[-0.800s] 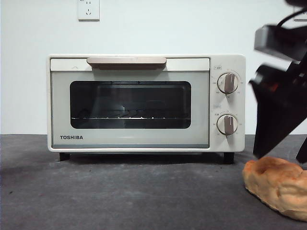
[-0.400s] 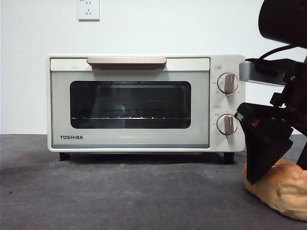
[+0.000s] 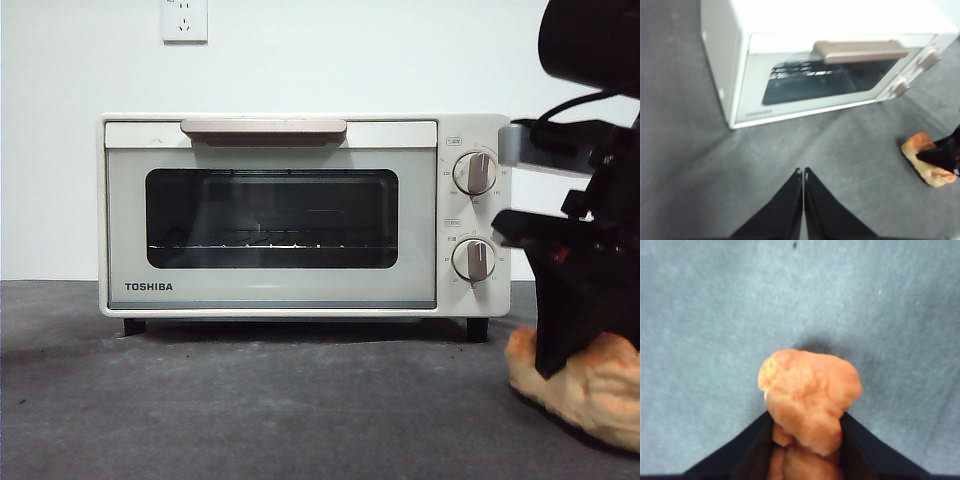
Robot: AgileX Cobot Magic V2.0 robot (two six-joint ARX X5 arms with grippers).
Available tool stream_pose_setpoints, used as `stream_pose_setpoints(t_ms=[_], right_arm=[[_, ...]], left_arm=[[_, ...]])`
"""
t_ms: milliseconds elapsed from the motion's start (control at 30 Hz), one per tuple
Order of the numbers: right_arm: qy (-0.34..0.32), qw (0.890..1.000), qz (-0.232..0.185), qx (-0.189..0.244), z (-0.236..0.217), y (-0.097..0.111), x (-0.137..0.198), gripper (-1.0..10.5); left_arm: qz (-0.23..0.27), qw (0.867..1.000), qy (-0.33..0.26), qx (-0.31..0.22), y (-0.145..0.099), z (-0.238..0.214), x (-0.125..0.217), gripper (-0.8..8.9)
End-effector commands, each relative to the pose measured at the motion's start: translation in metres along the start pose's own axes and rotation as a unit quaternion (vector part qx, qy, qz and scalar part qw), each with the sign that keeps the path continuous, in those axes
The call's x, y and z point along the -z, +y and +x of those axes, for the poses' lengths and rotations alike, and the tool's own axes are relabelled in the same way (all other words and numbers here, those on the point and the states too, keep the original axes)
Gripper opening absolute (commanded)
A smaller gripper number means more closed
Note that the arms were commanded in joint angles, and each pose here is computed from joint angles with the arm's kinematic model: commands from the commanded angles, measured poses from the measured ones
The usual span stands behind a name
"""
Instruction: The left arm flap open the oven, the right arm pick bread and place it into oven, the left arm flap close the oven
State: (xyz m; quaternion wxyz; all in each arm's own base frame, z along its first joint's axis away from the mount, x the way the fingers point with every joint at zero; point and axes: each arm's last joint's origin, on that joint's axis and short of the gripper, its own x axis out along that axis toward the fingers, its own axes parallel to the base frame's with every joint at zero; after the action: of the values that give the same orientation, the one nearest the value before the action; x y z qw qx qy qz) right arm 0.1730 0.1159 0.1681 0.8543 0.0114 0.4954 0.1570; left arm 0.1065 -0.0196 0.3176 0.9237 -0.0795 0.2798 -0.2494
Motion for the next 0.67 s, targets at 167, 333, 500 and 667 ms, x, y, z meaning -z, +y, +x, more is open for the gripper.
stream_pose_setpoints(t_ms=[167,333,500,667], right_arm=[[-0.043,0.999,0.004,-0.019,-0.031,0.003,-0.007,1.6],[-0.083,0.996,0.005,-0.034,-0.064,0.004,-0.010,1.6],[-0.121,0.991,0.006,-0.049,-0.099,0.004,-0.013,1.6],[-0.156,0.986,0.007,-0.063,-0.129,0.003,-0.015,1.6]], left_arm=[[0.007,0.997,-0.059,0.055,-0.009,0.015,-0.028,0.16],[0.011,0.994,-0.067,0.086,-0.015,0.044,-0.047,0.16],[0.029,0.993,-0.057,0.094,-0.023,0.077,-0.067,0.16],[0.055,0.994,-0.045,0.088,-0.031,0.109,-0.082,0.16]])
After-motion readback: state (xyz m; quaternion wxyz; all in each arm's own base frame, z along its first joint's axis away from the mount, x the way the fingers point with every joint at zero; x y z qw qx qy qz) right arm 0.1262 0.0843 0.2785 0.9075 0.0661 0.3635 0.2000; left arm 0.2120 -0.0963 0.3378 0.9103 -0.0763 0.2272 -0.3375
